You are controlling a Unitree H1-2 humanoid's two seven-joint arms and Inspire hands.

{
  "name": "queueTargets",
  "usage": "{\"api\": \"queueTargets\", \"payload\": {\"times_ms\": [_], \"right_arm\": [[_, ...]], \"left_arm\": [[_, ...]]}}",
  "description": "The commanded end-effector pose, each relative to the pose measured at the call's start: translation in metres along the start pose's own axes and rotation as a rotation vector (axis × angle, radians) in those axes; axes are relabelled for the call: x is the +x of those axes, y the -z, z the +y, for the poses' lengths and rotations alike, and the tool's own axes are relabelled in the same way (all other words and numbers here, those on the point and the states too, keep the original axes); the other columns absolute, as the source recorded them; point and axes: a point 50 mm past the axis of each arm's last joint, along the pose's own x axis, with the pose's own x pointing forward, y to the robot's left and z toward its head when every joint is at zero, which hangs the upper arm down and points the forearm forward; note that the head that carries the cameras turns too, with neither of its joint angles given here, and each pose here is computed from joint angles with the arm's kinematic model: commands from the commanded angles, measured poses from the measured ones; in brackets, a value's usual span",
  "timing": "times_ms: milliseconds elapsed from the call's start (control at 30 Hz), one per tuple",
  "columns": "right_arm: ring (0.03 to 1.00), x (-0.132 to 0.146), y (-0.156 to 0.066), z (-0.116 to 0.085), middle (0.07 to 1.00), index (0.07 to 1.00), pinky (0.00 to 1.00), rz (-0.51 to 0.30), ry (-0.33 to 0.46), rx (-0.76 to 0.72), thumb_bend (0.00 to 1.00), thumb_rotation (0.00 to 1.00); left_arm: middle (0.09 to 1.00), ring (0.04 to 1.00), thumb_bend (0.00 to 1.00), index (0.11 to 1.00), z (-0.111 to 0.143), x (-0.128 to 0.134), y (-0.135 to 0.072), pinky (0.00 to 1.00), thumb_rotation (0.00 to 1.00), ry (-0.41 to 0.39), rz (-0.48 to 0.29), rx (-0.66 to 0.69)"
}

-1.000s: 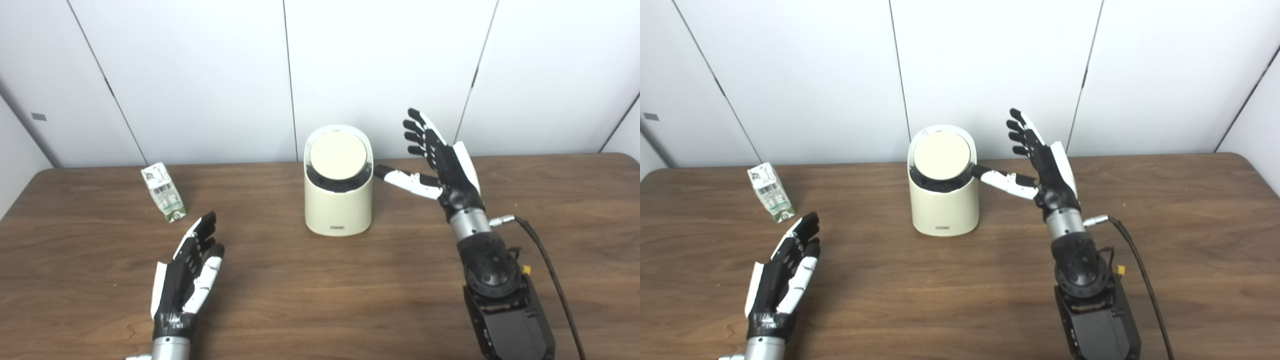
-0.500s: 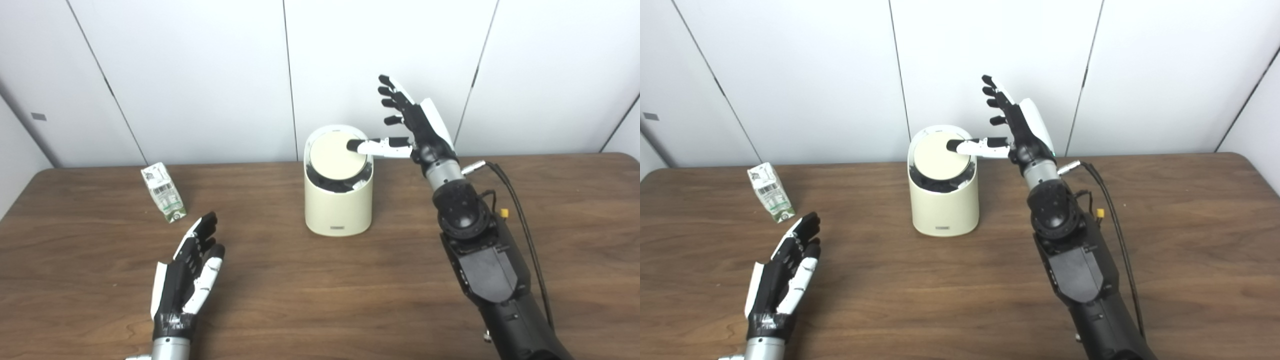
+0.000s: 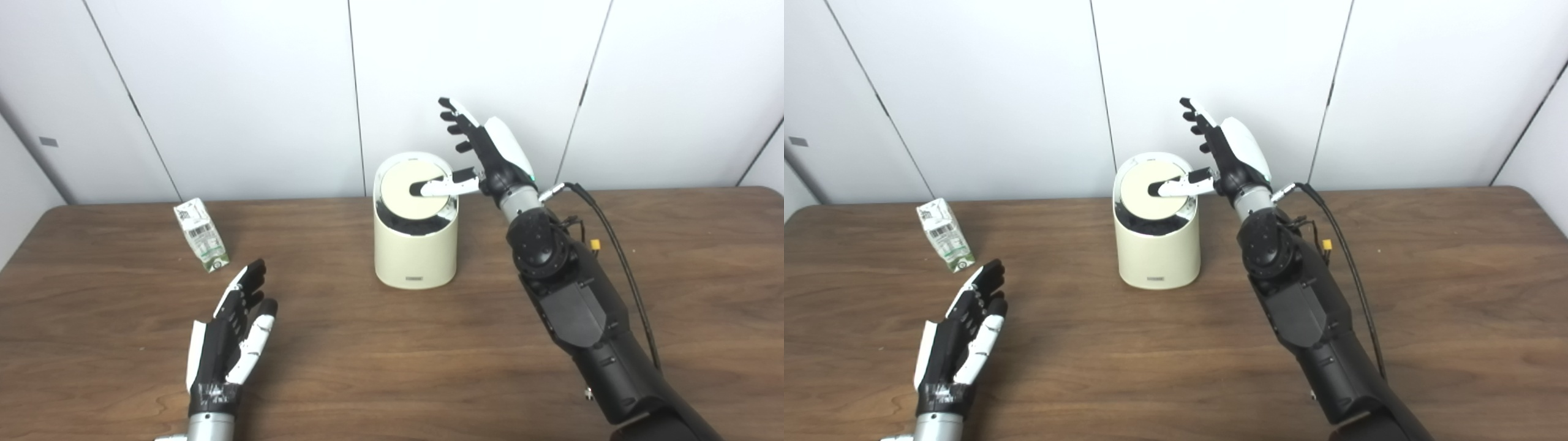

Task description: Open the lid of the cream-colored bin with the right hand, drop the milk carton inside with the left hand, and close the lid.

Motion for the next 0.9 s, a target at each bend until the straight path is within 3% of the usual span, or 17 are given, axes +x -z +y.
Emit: {"api": "queueTargets", "payload": {"times_ms": [0, 567, 700, 867], "right_arm": [[0.854, 0.013, -0.019, -0.015, 0.895, 0.942, 0.74, -0.090, 0.041, -0.046, 0.92, 0.22], [0.873, 0.000, -0.017, -0.017, 0.902, 0.949, 0.75, -0.083, 0.000, -0.102, 0.88, 0.21], [0.887, -0.001, -0.019, -0.018, 0.914, 0.961, 0.79, -0.110, -0.016, -0.241, 0.87, 0.22], [0.928, -0.005, -0.022, -0.017, 0.925, 0.966, 0.88, -0.175, -0.007, -0.384, 0.91, 0.16]], "left_arm": [[0.904, 0.914, 0.58, 0.916, -0.012, -0.028, 0.024, 0.89, 0.65, -0.003, 0.112, -0.029], [0.905, 0.916, 0.58, 0.910, -0.012, -0.027, 0.021, 0.90, 0.68, -0.015, 0.105, -0.038], [0.902, 0.913, 0.59, 0.910, -0.012, -0.028, 0.020, 0.90, 0.67, -0.021, 0.107, -0.041], [0.906, 0.913, 0.57, 0.909, -0.013, -0.027, 0.019, 0.89, 0.68, -0.014, 0.100, -0.039]]}}
